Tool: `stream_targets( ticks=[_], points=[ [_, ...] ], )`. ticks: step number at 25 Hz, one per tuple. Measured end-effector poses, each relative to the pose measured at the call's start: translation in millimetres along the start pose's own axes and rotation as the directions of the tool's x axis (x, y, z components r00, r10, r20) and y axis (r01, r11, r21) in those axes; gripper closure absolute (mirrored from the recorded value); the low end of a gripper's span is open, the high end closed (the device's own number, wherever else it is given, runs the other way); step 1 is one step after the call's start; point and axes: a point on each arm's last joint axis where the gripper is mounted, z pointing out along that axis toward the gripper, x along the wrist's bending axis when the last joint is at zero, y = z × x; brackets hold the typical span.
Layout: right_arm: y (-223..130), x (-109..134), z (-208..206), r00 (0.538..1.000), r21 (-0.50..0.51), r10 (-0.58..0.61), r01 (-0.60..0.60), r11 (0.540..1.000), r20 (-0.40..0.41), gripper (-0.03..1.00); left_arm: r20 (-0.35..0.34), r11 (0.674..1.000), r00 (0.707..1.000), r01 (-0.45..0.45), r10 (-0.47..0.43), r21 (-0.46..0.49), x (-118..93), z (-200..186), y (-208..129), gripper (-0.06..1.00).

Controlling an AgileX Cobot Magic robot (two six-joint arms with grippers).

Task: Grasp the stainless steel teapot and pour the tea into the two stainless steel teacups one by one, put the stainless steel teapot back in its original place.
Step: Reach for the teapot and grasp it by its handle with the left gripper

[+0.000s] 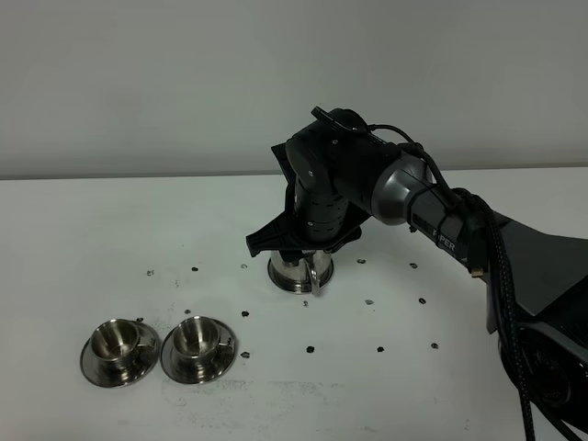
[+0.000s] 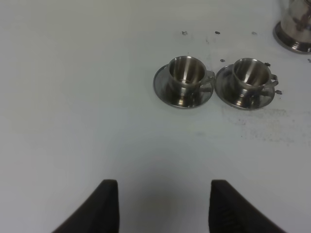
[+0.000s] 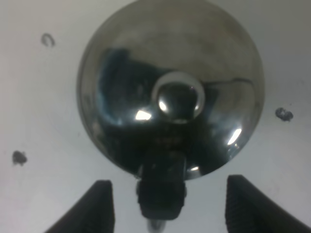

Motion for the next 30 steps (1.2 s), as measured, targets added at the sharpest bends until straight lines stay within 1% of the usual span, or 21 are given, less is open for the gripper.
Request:
stream_targets(
  ticks=[3,15,23,26,28,30],
  points=[
    [0.2,-1.0,2.5,1.000,-0.002,0.003,-0.003,1.000,0.015,0.45,0.000,1.000,1.000,0.000,0.000,0.000,0.0,0.0,0.0,0.46],
    [1.0,-6.0,18.3,0.999,-0.003,0.003,-0.003,1.000,0.034,0.45,0.000,1.000,1.000,0.000,0.000,0.000,0.0,0.0,0.0,0.46],
    [-0.5,-8.3,31.6,0.998,0.018,-0.041,0.040,0.999,0.041,0.46,0.000,1.000,1.000,0.000,0.000,0.000,0.0,0.0,0.0,0.46],
    [0.1,-8.2,32.0,0.998,0.012,-0.049,0.048,0.999,0.041,0.54,0.000,1.000,1.000,0.000,0.000,0.000,0.0,0.0,0.0,0.46],
    [0.5,-8.6,32.1,0.997,0.010,-0.064,0.064,0.998,0.040,0.63,0.000,1.000,1.000,0.000,0.000,0.000,0.0,0.0,0.0,0.46],
    [1.1,-9.1,32.1,0.995,0.005,-0.088,0.087,0.996,0.041,0.76,0.000,1.000,1.000,0.000,0.000,0.000,0.0,0.0,0.0,0.46]
  ],
)
